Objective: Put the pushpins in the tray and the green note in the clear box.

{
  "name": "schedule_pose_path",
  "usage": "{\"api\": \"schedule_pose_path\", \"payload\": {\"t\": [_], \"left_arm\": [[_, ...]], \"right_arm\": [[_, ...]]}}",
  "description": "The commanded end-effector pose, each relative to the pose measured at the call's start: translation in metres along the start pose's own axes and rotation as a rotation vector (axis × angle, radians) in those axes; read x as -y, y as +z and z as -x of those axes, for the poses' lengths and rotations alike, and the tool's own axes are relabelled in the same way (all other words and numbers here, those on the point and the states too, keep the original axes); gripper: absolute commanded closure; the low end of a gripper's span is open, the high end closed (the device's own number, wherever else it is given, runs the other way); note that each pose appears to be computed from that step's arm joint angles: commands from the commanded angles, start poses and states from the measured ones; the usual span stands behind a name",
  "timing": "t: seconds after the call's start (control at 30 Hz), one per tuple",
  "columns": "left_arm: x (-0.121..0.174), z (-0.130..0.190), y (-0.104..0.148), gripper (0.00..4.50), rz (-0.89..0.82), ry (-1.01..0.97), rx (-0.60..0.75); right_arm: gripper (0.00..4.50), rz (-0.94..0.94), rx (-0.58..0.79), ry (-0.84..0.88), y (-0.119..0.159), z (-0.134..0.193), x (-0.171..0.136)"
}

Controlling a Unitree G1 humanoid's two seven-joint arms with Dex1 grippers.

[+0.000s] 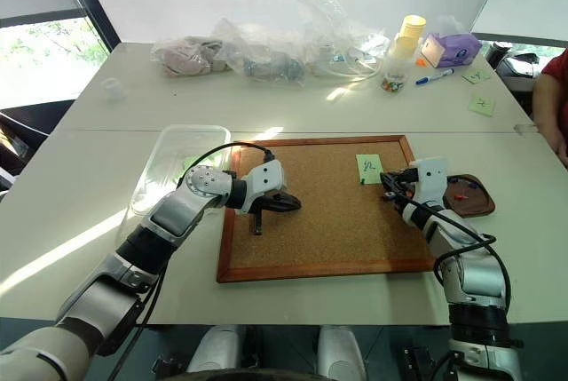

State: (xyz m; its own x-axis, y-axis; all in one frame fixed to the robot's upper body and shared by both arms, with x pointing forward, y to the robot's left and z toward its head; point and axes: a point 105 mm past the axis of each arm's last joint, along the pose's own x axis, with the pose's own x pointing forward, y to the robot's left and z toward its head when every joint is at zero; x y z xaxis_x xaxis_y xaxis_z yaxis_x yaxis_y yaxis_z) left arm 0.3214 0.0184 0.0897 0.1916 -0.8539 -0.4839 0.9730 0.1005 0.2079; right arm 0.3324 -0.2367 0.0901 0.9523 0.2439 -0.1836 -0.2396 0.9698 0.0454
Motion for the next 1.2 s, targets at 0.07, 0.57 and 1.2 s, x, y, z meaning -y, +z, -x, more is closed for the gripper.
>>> {"api": "schedule_pose_path", "payload": {"t": [0.07,0.57,1.2], "left_arm": [[0.006,-0.004,-0.018,4.50,0.029,-0.016,-0.065],[0.005,-0.004,-0.029,4.50,0.039,-0.013,-0.127],[0.006,-0.005,-0.025,4.50,0.031,-0.019,-0.105]], "right_arm": [[4.48,-0.003,0.046,-0.013,0.010,0.004,0.003],[4.48,0.054,0.242,-0.145,0.041,0.020,0.023],[4.48,0.014,0.116,-0.507,0.016,0.073,0.113]]}}
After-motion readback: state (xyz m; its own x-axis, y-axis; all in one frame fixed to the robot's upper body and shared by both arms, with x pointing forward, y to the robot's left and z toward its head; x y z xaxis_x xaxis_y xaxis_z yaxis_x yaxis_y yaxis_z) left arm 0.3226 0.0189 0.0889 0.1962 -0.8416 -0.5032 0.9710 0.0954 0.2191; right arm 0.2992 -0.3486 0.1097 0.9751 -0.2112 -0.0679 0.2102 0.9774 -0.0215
